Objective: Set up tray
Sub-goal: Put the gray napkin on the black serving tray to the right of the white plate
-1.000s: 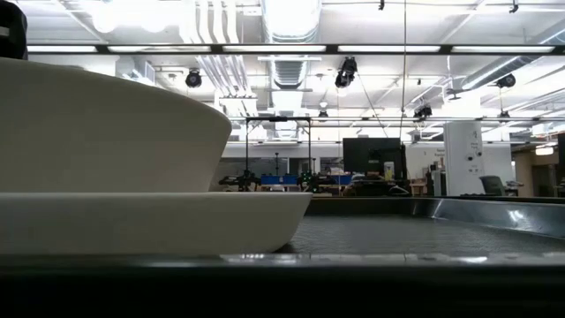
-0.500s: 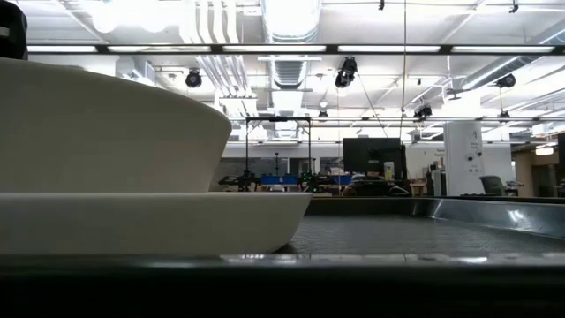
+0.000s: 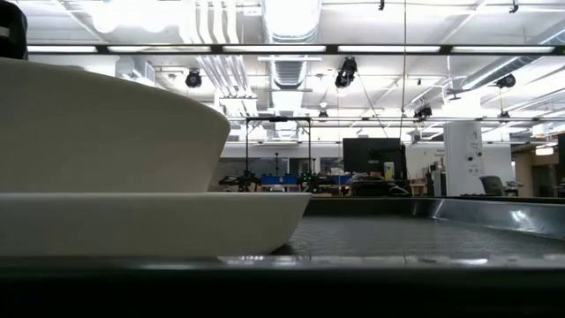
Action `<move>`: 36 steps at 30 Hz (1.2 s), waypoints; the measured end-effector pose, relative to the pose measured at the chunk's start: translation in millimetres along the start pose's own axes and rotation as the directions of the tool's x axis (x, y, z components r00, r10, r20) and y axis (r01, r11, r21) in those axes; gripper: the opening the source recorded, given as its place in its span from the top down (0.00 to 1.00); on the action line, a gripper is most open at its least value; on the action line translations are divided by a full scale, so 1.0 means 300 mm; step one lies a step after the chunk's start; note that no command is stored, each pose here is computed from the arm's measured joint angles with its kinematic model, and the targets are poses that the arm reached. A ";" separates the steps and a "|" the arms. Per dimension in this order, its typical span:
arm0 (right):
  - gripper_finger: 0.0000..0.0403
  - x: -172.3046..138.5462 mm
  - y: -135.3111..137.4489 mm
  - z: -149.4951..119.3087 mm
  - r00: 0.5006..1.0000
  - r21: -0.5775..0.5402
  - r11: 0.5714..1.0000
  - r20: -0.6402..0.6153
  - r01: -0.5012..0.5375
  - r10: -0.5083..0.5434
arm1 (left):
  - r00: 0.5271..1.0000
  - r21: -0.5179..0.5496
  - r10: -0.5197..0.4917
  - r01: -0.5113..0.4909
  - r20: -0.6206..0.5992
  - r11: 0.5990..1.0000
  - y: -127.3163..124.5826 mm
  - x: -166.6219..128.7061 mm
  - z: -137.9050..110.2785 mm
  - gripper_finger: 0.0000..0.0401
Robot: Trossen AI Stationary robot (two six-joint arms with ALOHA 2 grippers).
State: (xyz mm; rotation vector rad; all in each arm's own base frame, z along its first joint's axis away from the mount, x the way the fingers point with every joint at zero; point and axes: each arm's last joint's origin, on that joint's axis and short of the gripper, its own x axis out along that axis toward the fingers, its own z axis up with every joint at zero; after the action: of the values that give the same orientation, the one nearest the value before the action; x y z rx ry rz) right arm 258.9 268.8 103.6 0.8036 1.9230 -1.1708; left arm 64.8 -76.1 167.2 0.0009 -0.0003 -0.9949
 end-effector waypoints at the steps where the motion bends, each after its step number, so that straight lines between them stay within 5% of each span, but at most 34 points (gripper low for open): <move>1: 0.96 -0.002 0.002 0.007 1.000 -0.002 1.000 -0.008 0.002 -0.002 | 1.000 0.000 0.000 0.000 0.000 1.000 0.000 0.000 0.000 0.67; 8: 0.98 -0.036 -0.020 0.015 1.000 -0.019 1.000 0.006 0.004 -0.004 | 1.000 0.000 0.001 -0.001 0.000 1.000 0.000 0.000 0.000 0.67; 11: 0.98 -0.065 -0.064 0.012 0.996 0.054 0.999 0.084 0.002 -0.006 | 1.000 0.000 0.000 0.000 0.000 1.000 0.000 0.000 0.000 0.67; 17: 0.98 -0.164 -0.140 -0.016 0.980 0.120 0.982 0.152 -0.146 0.127 | 1.000 0.000 0.000 0.000 0.000 1.000 0.000 0.000 0.000 0.67; 26: 0.97 -0.201 -0.190 -0.019 0.974 0.148 0.971 0.155 -0.190 0.167 | 1.000 0.000 0.001 -0.001 0.000 1.000 0.000 0.000 0.000 0.67; 36: 0.79 -0.109 -0.111 0.005 0.982 0.058 0.994 0.166 -0.098 0.087 | 1.000 0.000 0.001 -0.001 0.000 1.000 0.000 0.000 0.000 0.67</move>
State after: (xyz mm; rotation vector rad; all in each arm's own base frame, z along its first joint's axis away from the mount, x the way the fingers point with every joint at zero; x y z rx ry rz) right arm 250.0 250.2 145.5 0.7976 1.7035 -1.2098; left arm 64.8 -76.1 167.2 0.0009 -0.0003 -0.9942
